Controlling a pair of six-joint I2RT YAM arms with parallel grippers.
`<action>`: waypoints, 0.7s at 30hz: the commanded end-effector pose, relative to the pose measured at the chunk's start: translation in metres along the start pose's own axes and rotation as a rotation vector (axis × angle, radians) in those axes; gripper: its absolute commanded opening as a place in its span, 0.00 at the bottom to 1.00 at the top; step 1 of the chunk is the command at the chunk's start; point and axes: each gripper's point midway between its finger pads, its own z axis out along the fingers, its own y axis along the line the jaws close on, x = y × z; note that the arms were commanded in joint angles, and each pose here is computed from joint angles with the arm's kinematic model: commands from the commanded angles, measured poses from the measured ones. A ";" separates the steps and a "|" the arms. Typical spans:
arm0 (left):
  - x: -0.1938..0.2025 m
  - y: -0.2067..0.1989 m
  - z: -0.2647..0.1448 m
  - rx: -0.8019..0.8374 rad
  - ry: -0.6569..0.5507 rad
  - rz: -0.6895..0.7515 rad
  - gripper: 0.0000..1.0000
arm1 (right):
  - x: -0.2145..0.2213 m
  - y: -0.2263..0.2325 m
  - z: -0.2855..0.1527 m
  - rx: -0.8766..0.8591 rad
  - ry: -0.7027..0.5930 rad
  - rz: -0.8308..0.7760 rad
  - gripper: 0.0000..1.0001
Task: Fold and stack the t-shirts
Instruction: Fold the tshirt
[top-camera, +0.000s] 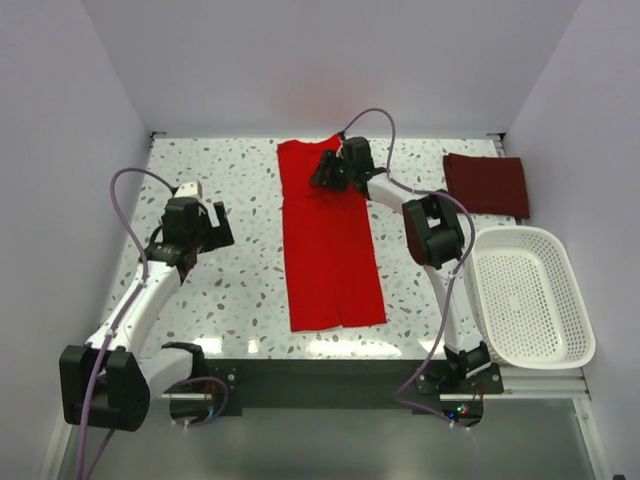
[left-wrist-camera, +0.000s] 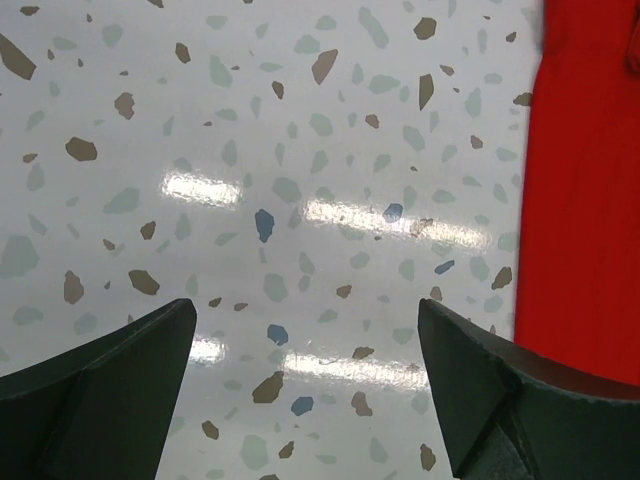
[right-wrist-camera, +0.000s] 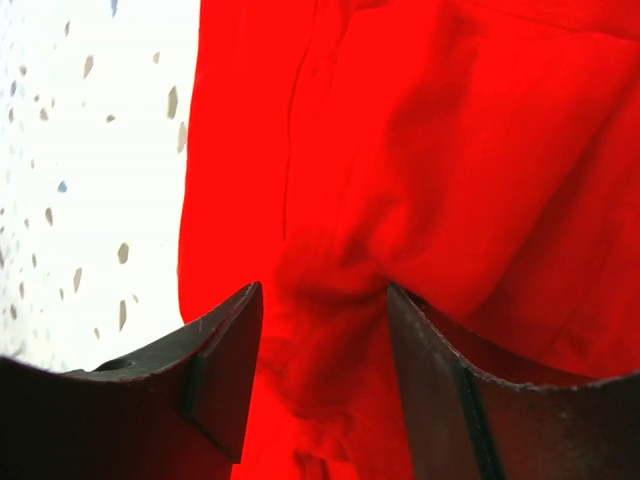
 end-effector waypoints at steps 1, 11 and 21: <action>-0.023 -0.015 0.002 0.073 -0.055 0.020 0.97 | -0.018 -0.001 -0.008 0.024 -0.009 -0.032 0.58; 0.045 -0.089 -0.008 0.282 0.174 0.044 0.87 | -0.012 0.023 -0.136 0.095 0.060 -0.149 0.58; 0.152 -0.124 -0.054 0.369 0.478 0.086 0.71 | 0.110 -0.049 -0.291 0.432 0.324 -0.149 0.56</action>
